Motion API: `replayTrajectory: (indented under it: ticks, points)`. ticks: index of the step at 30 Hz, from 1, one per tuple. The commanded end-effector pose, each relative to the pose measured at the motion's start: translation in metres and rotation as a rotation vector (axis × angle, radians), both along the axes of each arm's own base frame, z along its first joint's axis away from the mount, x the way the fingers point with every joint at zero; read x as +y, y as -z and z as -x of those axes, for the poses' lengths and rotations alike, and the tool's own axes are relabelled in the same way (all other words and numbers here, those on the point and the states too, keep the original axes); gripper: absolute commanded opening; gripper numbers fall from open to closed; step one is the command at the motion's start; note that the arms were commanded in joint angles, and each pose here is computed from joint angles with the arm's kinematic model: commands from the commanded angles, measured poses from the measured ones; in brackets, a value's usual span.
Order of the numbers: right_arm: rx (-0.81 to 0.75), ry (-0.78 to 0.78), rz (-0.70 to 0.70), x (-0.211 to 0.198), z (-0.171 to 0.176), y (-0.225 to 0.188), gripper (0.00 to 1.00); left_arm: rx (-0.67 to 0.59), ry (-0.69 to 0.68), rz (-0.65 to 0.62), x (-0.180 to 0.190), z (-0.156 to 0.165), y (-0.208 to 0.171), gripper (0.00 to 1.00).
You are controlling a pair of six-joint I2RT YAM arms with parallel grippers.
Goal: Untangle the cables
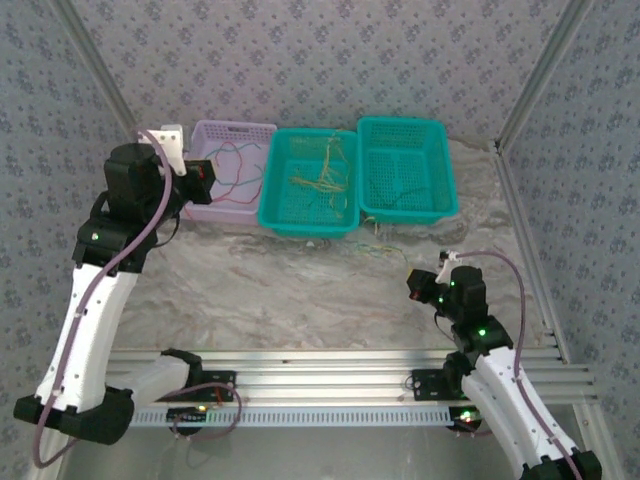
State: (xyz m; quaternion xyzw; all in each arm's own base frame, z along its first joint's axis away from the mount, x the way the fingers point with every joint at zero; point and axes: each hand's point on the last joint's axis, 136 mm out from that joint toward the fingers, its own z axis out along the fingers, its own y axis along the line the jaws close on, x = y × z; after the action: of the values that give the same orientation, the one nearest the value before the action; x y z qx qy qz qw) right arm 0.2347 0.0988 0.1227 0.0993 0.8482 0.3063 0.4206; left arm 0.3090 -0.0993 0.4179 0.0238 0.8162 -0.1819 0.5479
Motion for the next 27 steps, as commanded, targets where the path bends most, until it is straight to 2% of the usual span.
replayTrajectory:
  ticks: [1, 9, 13, 17, 20, 27]
  points:
    - [-0.026, -0.016, -0.027, 0.003, 0.000, -0.007, 0.00, -0.037, 0.038, 0.094, -0.005, -0.005, -0.014, 0.00]
    - [-0.104, -0.039, -0.054, 0.007, 0.002, -0.029, 0.00, -0.013, -0.001, 0.086, 0.002, -0.022, -0.002, 0.00]
    - [-0.131, 0.055, -0.015, -0.012, 0.006, -0.044, 0.00, 0.021, 0.084, 0.175, -0.023, -0.043, 0.004, 0.00]
    - [-0.251, 0.164, -0.001, -0.034, 0.016, -0.072, 0.00, 0.003, 0.190, 0.159, -0.075, -0.064, -0.004, 0.00]
    - [-0.268, 0.213, 0.022, -0.046, 0.024, -0.084, 0.00, -0.002, 0.279, 0.148, -0.124, -0.080, -0.011, 0.00]
    - [-0.288, 0.260, 0.067, -0.059, 0.036, -0.102, 0.00, 0.080, 0.467, 0.070, -0.246, -0.134, 0.019, 0.00]
